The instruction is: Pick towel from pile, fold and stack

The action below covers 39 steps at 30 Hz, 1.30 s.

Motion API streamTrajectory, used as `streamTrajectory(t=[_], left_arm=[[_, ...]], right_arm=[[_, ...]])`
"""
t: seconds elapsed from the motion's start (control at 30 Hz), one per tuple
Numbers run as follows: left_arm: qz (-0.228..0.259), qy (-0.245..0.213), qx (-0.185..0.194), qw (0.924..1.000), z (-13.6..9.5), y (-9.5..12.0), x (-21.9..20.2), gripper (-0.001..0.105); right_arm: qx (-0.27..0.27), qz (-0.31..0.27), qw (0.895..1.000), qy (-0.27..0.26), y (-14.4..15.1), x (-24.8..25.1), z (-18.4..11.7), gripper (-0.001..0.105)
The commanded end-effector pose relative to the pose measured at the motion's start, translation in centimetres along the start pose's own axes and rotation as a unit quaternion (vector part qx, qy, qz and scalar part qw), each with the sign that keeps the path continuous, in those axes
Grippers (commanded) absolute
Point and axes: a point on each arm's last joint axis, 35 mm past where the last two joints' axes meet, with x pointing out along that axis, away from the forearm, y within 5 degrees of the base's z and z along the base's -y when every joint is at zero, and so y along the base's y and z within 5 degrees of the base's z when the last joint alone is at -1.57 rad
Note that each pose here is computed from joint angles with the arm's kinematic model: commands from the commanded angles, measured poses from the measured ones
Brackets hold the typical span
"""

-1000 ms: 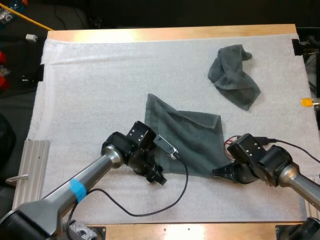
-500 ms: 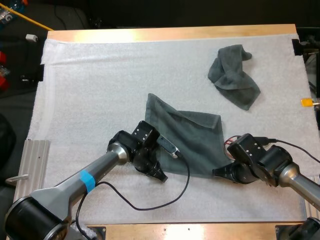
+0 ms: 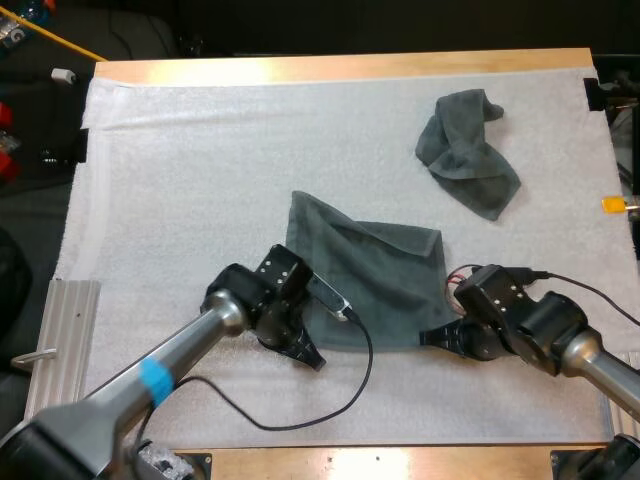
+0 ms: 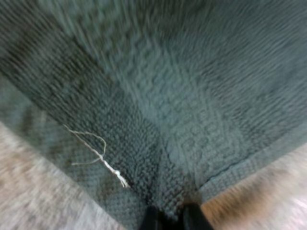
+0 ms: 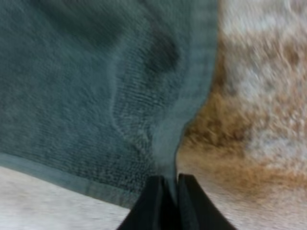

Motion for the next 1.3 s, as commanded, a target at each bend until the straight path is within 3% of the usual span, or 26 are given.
streamTrajectory(t=[0.0,0.13,0.23,0.57,1.0,1.27], left_arm=[[0.008,-0.011,0.002,0.9999,-0.6,-0.1,-1.4,0.000],[0.005,-0.058,0.008,0.9983,-2.1,-0.5,-4.9,0.000],[0.001,-0.087,0.012,0.9962,-2.7,-0.7,-6.2,0.000],[-0.006,-0.025,0.004,0.9996,-4.3,-0.6,-6.4,0.000],[-0.028,-0.033,0.007,0.9990,-8.7,-1.0,-10.1,0.000],[-0.035,-0.097,0.025,0.9944,-6.6,-1.1,-9.8,0.000]], right_arm=[[-0.003,0.002,1.000,-0.023,0.0,-0.7,0.1,0.000],[0.013,-0.028,0.998,-0.050,-0.3,-2.3,-0.4,0.000],[0.020,-0.038,0.998,-0.041,-0.5,-2.7,-0.9,0.000],[0.010,0.012,1.000,0.019,0.0,-2.6,-1.9,0.000],[-0.008,0.062,0.997,0.032,3.1,-5.2,-5.1,0.000],[0.028,0.076,0.996,-0.040,4.0,-5.2,-3.8,0.000]])
